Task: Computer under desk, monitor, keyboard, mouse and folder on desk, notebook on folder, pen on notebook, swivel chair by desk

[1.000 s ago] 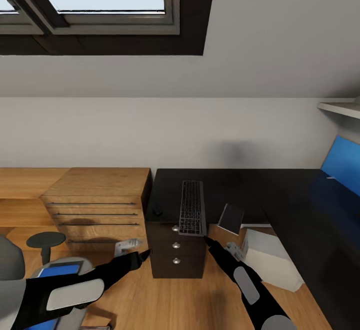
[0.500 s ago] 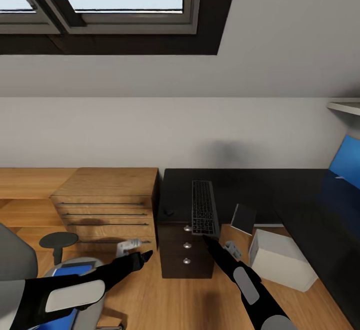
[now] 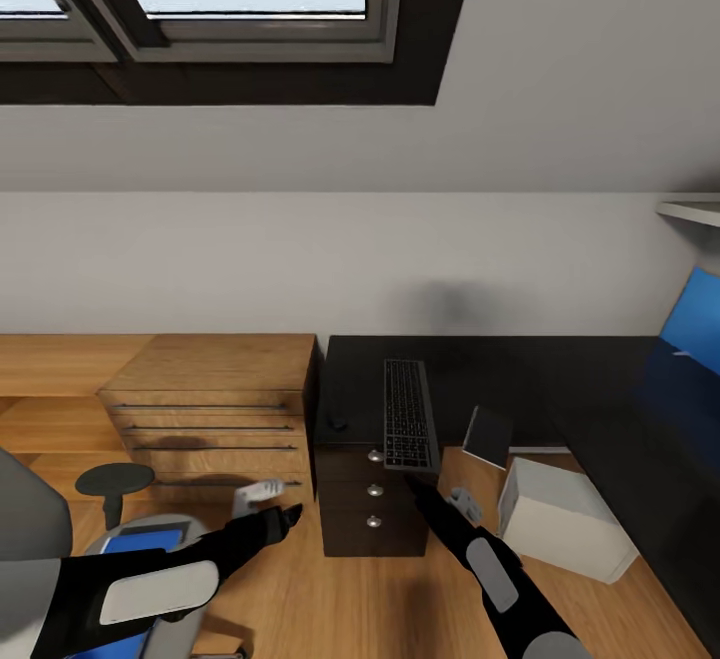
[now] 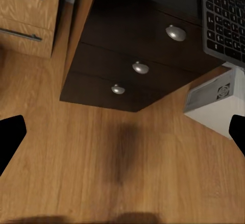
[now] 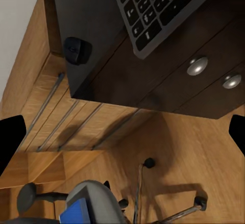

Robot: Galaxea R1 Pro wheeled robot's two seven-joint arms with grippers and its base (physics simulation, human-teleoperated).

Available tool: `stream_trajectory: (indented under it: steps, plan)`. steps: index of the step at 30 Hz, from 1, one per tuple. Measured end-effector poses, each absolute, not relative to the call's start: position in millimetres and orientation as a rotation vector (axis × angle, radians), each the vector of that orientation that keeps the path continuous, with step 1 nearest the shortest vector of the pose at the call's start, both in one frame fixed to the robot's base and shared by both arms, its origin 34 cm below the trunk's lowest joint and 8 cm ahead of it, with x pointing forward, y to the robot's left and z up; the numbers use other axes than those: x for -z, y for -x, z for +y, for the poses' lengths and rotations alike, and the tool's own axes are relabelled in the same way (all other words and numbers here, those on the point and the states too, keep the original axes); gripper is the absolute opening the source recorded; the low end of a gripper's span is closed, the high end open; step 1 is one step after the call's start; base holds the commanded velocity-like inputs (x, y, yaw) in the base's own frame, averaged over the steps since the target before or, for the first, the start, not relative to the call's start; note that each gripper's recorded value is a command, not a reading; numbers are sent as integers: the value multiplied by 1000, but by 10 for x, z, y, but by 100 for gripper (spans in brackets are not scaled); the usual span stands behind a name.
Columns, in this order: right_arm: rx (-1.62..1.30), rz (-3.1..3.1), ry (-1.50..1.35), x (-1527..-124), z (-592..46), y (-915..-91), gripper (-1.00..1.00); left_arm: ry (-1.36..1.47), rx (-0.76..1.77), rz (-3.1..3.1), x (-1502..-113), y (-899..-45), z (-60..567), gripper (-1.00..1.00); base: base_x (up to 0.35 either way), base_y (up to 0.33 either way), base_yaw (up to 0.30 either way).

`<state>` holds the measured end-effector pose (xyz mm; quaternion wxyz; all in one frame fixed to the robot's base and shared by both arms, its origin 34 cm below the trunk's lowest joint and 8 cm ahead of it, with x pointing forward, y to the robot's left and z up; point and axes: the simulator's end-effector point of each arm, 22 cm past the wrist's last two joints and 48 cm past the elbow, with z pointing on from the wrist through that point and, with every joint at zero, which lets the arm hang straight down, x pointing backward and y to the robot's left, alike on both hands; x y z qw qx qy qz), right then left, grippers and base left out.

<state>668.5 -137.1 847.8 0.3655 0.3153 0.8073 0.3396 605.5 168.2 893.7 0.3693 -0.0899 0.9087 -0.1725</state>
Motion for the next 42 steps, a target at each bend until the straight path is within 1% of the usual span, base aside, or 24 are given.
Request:
stream_trajectory:
  steps: [15,18,22,27,42]
  plan:
    - [-908,2056,-849,-8356,-1349,-6730,100,247,401,2351,-8774,-6084,1596,100,0,0,0]
    - [-950,2016,-919,-8367,-1366,-6767,100,246,396,2351,-8727,-6113,1570,100,0,0,0]
    - [-1052,1921,-1078,-8411,-1396,-6830,100,263,342,2342,-8569,-6275,1564,100,0,0,0]
    - [-1117,1809,-1235,-8416,-1678,-6911,100,298,285,2387,-8249,-6276,1467,100,0,0,0]
    - [-1125,1798,-1235,-8287,-1677,-6965,100,274,312,2399,-8084,-6258,1258,100,0,0,0]
